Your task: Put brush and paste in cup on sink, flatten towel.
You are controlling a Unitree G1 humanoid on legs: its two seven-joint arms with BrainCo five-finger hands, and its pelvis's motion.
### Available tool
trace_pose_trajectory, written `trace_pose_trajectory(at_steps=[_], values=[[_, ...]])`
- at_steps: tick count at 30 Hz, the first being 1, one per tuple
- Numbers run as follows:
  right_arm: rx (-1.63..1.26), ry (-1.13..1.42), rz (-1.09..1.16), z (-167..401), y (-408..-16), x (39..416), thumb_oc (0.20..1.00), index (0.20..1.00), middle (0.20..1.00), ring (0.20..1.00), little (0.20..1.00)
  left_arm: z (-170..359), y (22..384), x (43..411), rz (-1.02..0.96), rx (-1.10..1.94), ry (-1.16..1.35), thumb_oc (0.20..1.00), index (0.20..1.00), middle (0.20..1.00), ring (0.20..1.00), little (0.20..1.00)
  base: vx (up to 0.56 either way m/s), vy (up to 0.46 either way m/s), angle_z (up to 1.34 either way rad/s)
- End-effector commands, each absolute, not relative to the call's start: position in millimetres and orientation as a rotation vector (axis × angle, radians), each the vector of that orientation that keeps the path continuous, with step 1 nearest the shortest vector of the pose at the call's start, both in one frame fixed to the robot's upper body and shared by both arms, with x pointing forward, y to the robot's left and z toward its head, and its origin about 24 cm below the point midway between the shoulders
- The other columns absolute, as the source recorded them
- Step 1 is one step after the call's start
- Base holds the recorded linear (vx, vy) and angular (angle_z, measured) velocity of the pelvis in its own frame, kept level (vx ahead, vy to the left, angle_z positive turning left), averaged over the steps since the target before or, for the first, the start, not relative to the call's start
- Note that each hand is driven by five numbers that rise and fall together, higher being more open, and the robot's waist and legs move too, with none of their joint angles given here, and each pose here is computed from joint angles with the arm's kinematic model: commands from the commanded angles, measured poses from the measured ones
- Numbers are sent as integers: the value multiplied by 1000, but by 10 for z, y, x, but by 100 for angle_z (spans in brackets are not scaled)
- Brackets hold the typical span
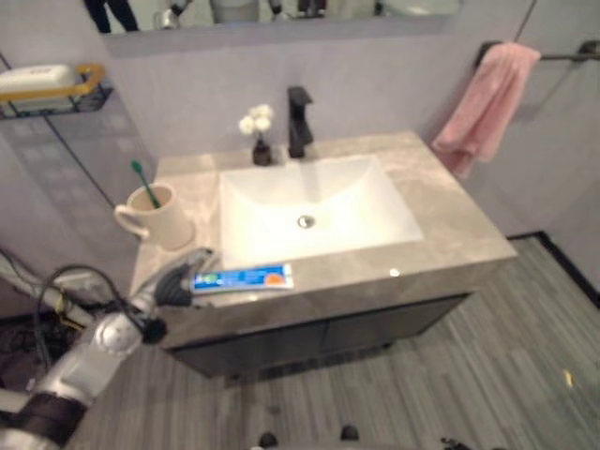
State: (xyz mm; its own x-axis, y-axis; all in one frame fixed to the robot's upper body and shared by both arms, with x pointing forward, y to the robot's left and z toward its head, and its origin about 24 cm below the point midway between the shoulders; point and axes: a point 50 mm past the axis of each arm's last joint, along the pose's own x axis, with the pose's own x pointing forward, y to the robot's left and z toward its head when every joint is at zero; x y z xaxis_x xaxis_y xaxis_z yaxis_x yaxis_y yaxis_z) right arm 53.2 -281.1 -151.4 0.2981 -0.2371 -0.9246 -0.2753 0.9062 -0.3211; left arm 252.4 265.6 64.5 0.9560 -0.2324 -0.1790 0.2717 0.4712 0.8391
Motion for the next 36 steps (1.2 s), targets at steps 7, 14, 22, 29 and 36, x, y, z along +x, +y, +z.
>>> trace_pose_trajectory(at_steps=[7,14,22,29,36], values=[[-458,1291,10,-1554,-2729,558,1000,1000,1000,1000,1000,456,2487,2627,-399,1141,57,200,200,200,200,200,0,0,0],[-418,1299,-17,-1586,-2657,506,1000,1000,1000,1000,1000,595,2346,2658,-341,1040,-53,200,200,200,200,200,-1,0,-2],[-337,1286,-141,-1586,-2665,540,1000,1000,1000,1000,1000,925,2160,2685,-239,869,-250,200,200,200,200,200,-7,5,2],[-214,1128,-335,-1456,-2841,820,1000,1000,1000,1000,1000,1364,2080,2745,-147,828,-461,200,200,200,200,200,-19,17,-10],[-254,708,-432,-884,-3149,1550,1000,1000,1000,1000,1000,1794,2092,2727,-48,820,-658,200,200,200,200,200,-26,30,-3]])
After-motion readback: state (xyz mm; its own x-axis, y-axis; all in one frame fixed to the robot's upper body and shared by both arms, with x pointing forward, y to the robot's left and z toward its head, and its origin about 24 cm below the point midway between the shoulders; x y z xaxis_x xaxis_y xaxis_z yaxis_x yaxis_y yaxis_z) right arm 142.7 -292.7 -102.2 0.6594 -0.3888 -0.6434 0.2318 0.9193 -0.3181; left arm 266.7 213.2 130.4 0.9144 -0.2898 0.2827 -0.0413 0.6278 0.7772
